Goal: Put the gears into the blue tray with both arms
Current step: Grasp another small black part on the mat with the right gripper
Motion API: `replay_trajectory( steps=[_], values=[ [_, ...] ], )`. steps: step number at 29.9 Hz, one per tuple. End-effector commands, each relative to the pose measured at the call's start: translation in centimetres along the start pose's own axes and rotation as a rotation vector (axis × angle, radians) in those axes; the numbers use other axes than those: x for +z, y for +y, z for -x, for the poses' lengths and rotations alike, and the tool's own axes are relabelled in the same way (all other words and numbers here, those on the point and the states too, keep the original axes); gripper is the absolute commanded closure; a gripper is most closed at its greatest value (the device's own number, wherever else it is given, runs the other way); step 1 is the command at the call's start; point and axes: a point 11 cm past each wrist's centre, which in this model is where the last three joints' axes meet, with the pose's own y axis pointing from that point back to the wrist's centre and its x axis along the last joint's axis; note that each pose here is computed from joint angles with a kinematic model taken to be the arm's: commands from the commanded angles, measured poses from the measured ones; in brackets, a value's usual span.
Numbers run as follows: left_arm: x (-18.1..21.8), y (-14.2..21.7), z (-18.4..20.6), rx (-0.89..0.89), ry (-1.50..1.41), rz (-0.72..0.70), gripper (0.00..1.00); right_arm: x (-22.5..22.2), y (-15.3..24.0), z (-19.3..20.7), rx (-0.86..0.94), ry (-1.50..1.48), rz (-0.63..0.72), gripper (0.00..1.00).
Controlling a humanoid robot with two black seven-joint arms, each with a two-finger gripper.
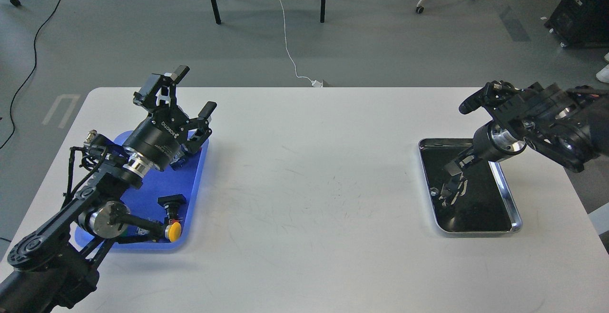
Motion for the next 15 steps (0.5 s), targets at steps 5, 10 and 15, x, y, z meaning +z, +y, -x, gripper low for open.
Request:
replay_trajectory(
  steps=[5, 10, 15],
  values=[
    [0.06, 0.08, -0.08, 0.001, -0.002, 0.000, 0.02, 0.15, -0.67, 0.36, -0.005, -0.012, 0.010, 0.34],
    [-0.07, 0.16, -0.07, 0.003, 0.000, -0.002, 0.02, 0.20, -0.77, 0.44, -0.007, -0.014, 0.013, 0.35],
    [-0.17, 0.26, -0.11, 0.005, 0.002, -0.004, 0.02, 0.16, -1.00, 0.76, -0.012, -0.017, 0.011, 0.42]
  ],
)
